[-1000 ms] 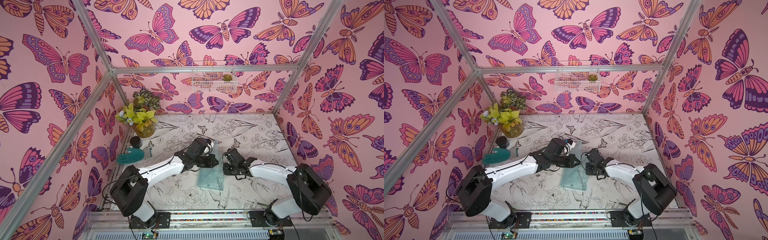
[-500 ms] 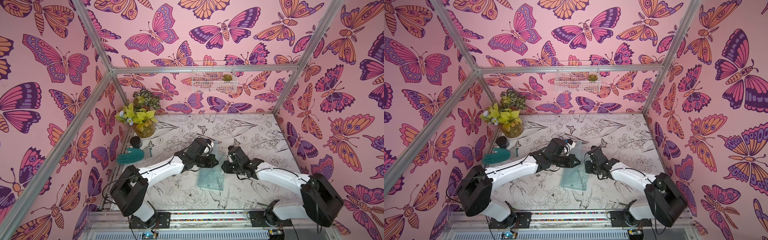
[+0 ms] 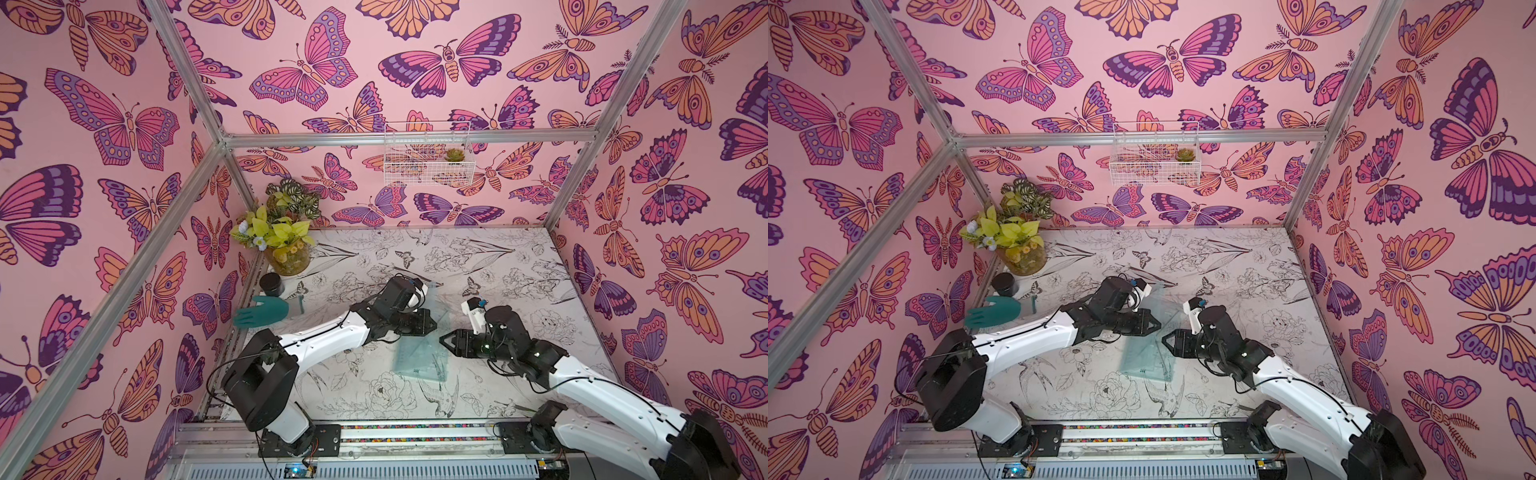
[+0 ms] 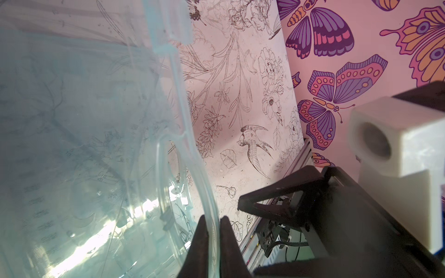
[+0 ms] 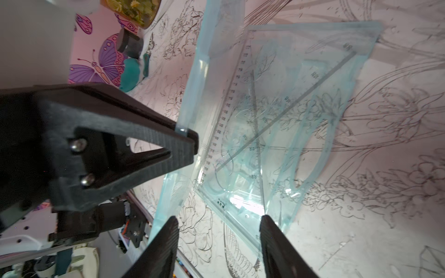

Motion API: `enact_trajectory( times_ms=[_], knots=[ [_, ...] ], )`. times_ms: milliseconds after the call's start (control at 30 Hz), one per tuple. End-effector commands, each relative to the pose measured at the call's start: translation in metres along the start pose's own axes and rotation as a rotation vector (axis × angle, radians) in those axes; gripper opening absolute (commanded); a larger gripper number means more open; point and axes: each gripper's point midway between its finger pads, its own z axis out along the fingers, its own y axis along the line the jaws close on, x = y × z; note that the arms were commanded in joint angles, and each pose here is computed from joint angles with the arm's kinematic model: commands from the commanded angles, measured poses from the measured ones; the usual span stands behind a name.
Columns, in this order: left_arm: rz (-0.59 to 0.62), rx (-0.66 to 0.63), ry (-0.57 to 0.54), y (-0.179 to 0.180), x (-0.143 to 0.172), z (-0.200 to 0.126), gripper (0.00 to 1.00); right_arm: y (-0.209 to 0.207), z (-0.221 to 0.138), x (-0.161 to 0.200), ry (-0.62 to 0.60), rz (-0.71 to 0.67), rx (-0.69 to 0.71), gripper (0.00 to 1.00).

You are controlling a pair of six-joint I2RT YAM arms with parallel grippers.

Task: Open the ruler set and take out the ruler
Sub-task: Open the ruler set bag at the center of the board.

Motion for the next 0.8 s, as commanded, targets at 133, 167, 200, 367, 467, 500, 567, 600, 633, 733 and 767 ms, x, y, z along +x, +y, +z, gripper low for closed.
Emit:
enact_trajectory(
  times_ms=[133, 167, 200, 367, 467, 500, 567, 600, 633, 733, 767],
  knots=[
    [0.029, -0.012, -0.016, 0.002, -0.007, 0.002, 0.00, 0.021, 0.005, 0.003, 0.018, 0.027, -0.101, 0.58],
    [0.030, -0.012, -0.019, 0.002, -0.008, 0.001, 0.00, 0.023, 0.007, 0.005, 0.024, 0.025, -0.106, 0.58],
    [0.029, -0.012, -0.020, 0.002, -0.008, 0.001, 0.00, 0.025, 0.010, 0.007, 0.030, 0.026, -0.111, 0.58],
    [0.031, -0.008, -0.022, 0.000, -0.009, 0.001, 0.00, 0.034, 0.020, 0.014, 0.055, -0.001, -0.116, 0.57],
    [0.030, -0.008, -0.025, -0.001, -0.010, 0.001, 0.00, 0.040, 0.027, 0.017, 0.069, -0.010, -0.123, 0.56],
    [0.028, -0.008, -0.025, -0.001, -0.010, 0.001, 0.00, 0.042, 0.028, 0.017, 0.068, -0.013, -0.126, 0.56],
    [0.029, -0.006, -0.025, -0.002, -0.010, 0.000, 0.01, 0.047, 0.028, 0.017, 0.066, -0.026, -0.130, 0.55],
    [0.030, -0.006, -0.026, -0.002, -0.010, 0.000, 0.01, 0.048, 0.029, 0.017, 0.065, -0.028, -0.129, 0.55],
    [0.030, -0.007, -0.026, -0.001, -0.010, 0.000, 0.02, 0.050, 0.029, 0.017, 0.064, -0.031, -0.132, 0.55],
    [0.028, -0.011, -0.027, 0.000, -0.009, -0.001, 0.04, 0.054, 0.031, 0.016, 0.064, -0.031, -0.143, 0.54],
    [0.029, -0.012, -0.028, 0.000, -0.009, -0.002, 0.05, 0.056, 0.032, 0.016, 0.063, -0.031, -0.148, 0.54]
  ],
)
